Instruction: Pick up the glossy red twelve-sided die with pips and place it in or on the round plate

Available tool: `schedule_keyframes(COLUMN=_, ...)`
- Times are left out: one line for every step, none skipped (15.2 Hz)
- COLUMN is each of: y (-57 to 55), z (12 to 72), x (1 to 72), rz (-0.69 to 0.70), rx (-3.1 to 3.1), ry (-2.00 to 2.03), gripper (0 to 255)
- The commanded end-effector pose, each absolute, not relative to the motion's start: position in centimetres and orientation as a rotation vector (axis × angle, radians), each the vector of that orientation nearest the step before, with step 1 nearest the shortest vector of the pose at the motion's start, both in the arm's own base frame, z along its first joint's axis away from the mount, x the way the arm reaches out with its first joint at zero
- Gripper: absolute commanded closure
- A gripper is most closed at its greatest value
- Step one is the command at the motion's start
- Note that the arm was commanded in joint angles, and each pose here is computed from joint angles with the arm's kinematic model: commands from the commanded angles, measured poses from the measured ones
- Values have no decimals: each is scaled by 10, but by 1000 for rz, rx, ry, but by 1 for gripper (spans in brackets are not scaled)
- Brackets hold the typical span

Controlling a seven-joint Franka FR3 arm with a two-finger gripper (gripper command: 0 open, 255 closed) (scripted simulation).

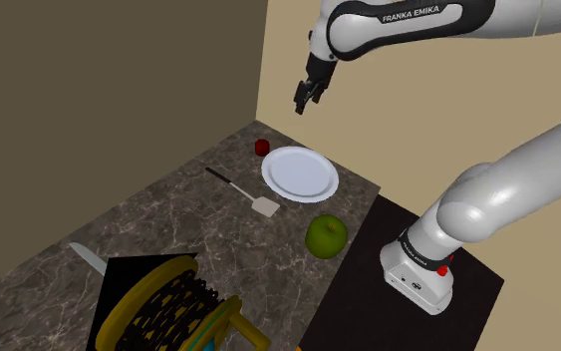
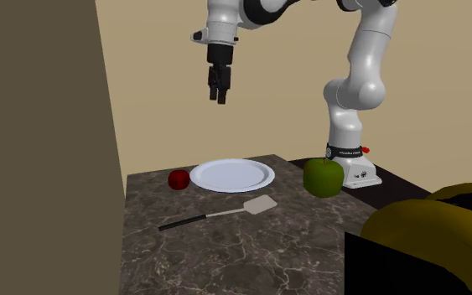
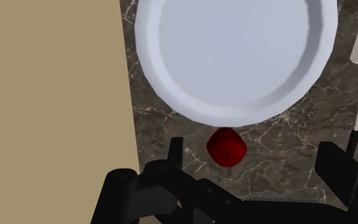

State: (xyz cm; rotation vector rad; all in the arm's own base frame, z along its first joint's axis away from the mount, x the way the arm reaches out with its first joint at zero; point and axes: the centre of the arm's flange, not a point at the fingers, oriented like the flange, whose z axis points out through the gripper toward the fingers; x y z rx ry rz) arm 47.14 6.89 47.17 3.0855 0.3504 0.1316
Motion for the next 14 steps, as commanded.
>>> schedule_keyframes(y=75, z=450, x=486, rz=118, rx=3082, ry=358, gripper=0)
schedule_keyframes(y=78, z=440, x=494, rz=110, rx=3080, ry=362, gripper=0)
schedule_keyframes(y=81, z=430, x=502, rz=103, rx=3078, ry=366, gripper=0)
schedule_keyframes(y=84, z=419, x=511, rz=95, rx=3076, ry=369, gripper=0)
schedule_keyframes(y=87, z=409, x=519, rz=88, rx=3074, ry=373, gripper=0)
schedule_keyframes(y=90, z=398, x=527, rz=80, rx=3071, ry=376, gripper=0)
schedule_keyframes(y=93, z=388, x=535, rz=72, rx=3069, ry=380, gripper=0)
schedule_keyframes(y=96, z=377, x=543, rz=65, rx=3067, ry=384, gripper=0)
schedule_keyframes(y=99, z=366, x=551, rz=57, rx=3065, ry=387, gripper=0)
schedule_keyframes(y=103, z=356, x=559, rz=50, rx=3063, ry=391, gripper=0)
schedule_keyframes(y=106, z=345, x=567, rz=42, rx=3061, ry=395, gripper=0)
schedule_keyframes(y=109, z=334, x=575, rz=35, rx=3058, ry=398, gripper=0)
schedule_keyframes(y=112, z=323, x=583, rz=27, rx=3056, ry=402, gripper=0)
schedule_keyframes(y=115, z=313, x=590, rz=20, rx=3054, ry=405, gripper=0)
